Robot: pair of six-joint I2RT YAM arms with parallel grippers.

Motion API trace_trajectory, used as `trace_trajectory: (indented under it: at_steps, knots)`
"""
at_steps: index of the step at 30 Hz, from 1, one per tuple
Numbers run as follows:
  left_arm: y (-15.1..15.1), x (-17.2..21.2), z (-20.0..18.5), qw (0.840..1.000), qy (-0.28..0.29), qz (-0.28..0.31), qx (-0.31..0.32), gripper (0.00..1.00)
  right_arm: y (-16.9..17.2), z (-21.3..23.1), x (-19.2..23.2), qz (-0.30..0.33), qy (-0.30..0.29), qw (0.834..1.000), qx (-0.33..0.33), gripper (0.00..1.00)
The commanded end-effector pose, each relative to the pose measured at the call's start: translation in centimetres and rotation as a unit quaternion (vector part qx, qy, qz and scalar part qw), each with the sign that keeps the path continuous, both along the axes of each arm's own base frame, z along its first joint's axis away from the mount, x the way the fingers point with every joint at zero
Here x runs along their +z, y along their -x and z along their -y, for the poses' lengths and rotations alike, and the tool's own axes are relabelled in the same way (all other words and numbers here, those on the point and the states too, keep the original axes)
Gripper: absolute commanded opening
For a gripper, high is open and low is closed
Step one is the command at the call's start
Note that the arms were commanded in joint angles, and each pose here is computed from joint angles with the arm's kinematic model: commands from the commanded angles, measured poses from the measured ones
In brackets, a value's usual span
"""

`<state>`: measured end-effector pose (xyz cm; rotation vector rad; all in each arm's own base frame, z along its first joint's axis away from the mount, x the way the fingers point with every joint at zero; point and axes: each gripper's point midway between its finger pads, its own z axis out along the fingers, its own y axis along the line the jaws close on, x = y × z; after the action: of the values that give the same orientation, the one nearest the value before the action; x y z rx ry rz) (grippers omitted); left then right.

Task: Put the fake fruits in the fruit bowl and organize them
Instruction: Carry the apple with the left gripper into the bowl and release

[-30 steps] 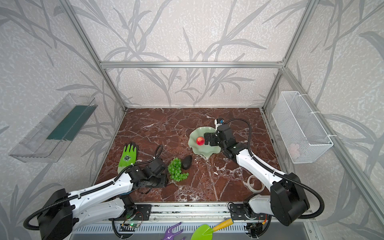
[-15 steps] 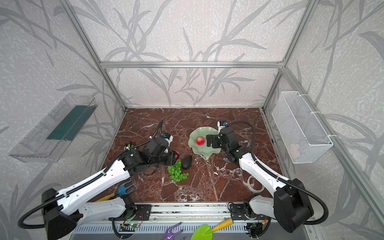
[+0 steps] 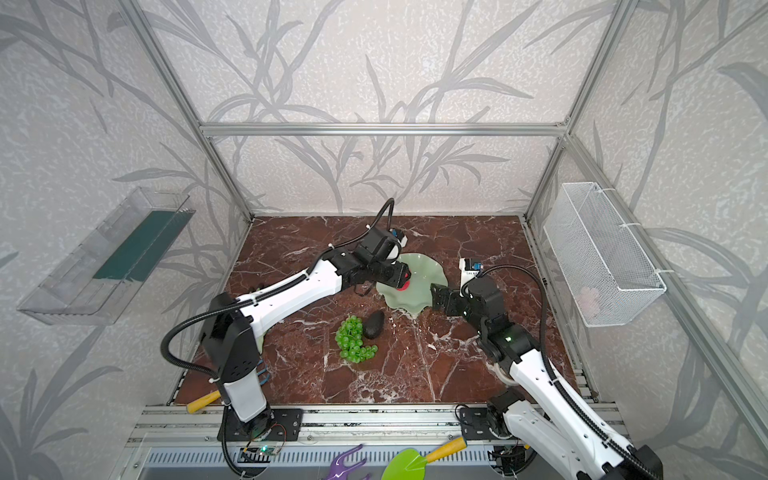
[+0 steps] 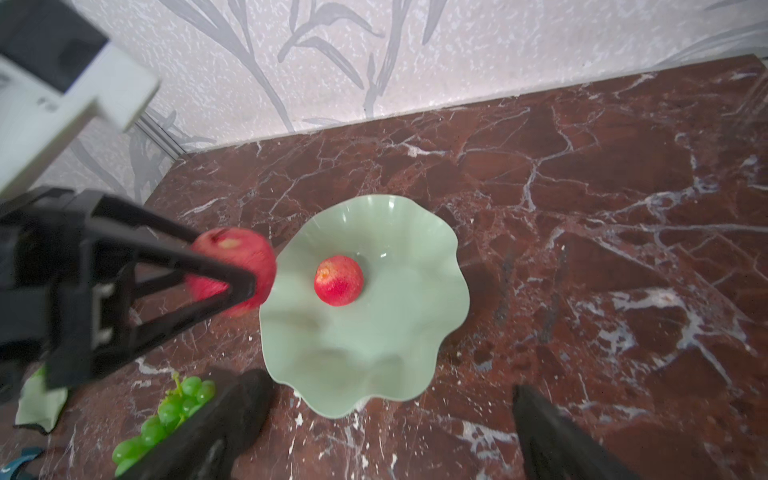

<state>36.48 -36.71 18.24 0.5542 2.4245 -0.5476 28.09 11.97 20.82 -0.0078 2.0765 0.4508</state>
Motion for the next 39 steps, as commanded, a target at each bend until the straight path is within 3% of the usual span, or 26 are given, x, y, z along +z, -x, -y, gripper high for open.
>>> trace_trajectory:
  at_steps: [1, 6, 14, 21, 26, 30, 33, 39]
  knots:
    - [-1.7, -0.7, 2.0, 1.0, -0.003, 0.001, -0.025, 0.51, 1.6, 1.0, -1.7, -0.033, 0.017, 0.999, -0.004, 0.99]
    - [-4.7, -4.2, 4.3, 0.999, -0.023, -0.009, -0.02, 0.52, 2.4, 0.5, -2.5, -0.049, 0.001, 0.999, 0.011, 1.0]
    - [-6.8, -8.3, 5.6, 0.998, -0.049, -0.03, 0.002, 0.52, 2.9, 0.6, -2.6, -0.045, 0.001, 0.999, 0.017, 1.0]
    - [-7.2, -11.0, 5.2, 0.996, -0.067, -0.048, 0.024, 0.55, 2.9, 0.0, -3.0, -0.049, -0.006, 0.998, 0.028, 1.0]
    - [-7.3, -11.5, 5.4, 0.996, -0.064, -0.053, 0.031, 0.64, 2.7, -0.1, -2.8, -0.048, -0.005, 0.998, 0.03, 1.0]
    - [-7.3, -10.8, 5.2, 0.996, -0.065, -0.051, 0.033, 0.75, 2.5, -0.1, -2.7, -0.046, -0.005, 0.999, 0.029, 1.0]
    - [-7.4, -8.9, 5.3, 0.997, -0.054, -0.039, 0.033, 0.78, 2.4, 0.0, -2.3, -0.041, 0.002, 0.999, 0.026, 1.0]
    - [-8.2, 0.4, 3.0, 0.996, -0.027, 0.043, 0.07, 0.79, 1.7, -0.6, -0.9, -0.031, 0.011, 0.999, 0.042, 0.98]
